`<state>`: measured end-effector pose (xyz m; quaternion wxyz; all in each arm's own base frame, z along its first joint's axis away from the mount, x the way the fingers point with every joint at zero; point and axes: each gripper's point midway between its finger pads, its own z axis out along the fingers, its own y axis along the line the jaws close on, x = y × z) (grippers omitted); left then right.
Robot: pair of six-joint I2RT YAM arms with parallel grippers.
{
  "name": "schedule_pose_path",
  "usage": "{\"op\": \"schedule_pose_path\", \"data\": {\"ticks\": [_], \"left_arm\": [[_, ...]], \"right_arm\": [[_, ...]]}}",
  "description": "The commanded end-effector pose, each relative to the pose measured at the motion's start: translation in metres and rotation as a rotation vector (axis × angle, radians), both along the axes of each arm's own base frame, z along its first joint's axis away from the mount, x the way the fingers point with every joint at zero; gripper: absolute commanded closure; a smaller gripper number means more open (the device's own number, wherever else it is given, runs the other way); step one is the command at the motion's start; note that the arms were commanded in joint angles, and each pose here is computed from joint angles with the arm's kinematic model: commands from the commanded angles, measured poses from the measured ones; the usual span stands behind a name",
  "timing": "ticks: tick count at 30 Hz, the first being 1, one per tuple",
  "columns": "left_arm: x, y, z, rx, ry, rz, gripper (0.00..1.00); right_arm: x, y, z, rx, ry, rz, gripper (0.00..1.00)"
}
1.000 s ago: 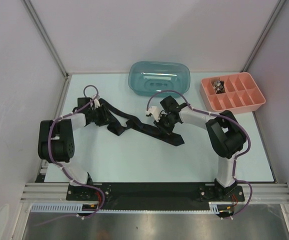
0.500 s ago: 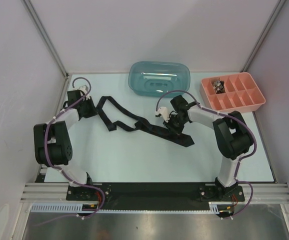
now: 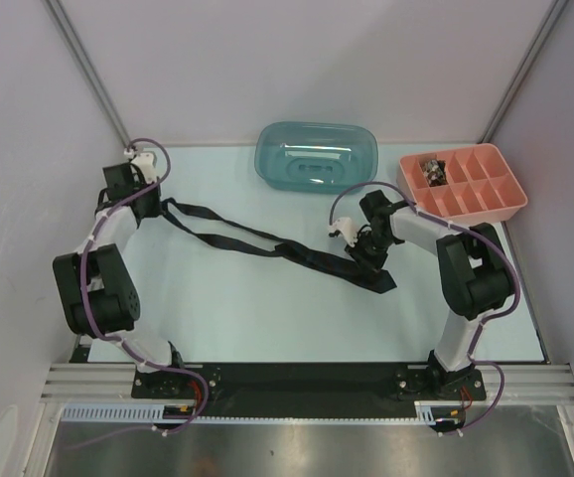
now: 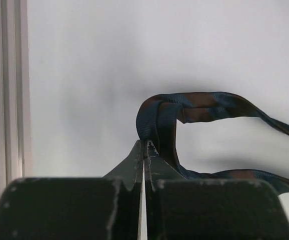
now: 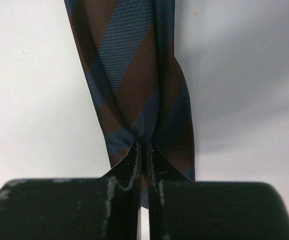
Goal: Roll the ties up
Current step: Flatten out the tie at the center of the board.
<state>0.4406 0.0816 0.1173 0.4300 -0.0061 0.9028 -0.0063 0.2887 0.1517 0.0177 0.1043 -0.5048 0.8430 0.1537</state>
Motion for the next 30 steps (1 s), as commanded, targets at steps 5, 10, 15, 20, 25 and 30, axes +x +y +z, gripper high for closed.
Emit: {"op": "schedule_pose_path", "data": {"ticks": [5, 10, 15, 20, 25, 30], "left_arm": [[0.0, 0.007, 0.027, 0.23, -0.02, -0.247, 1.0], [0.001, 0.004, 0.026, 0.407, -0.008, -0.329, 1.0], [0.013, 0.013, 0.037, 0.669, -0.045, -0.3, 1.0], [0.033, 0.001, 0.05, 0.913, -0.119, -0.362, 1.0], [0.016, -0.017, -0.005, 0.854, 0.074, -0.589, 1.0], [-0.006, -0.057, -0.029, 0.495, 0.181, -0.704, 0.87]], "right_arm": [[-0.024, -0.037, -0.002, -0.101, 0.073, 0.001, 1.0], [-0.025, -0.038, -0.003, -0.098, 0.077, 0.001, 1.0], [-0.026, -0.042, -0.005, -0.101, 0.08, 0.001, 1.0], [-0.024, -0.044, -0.004, -0.096, 0.078, -0.01, 1.0], [-0.022, -0.043, -0.002, -0.082, 0.073, -0.021, 1.0], [-0.019, -0.038, 0.001, -0.062, 0.073, -0.033, 1.0]]}}
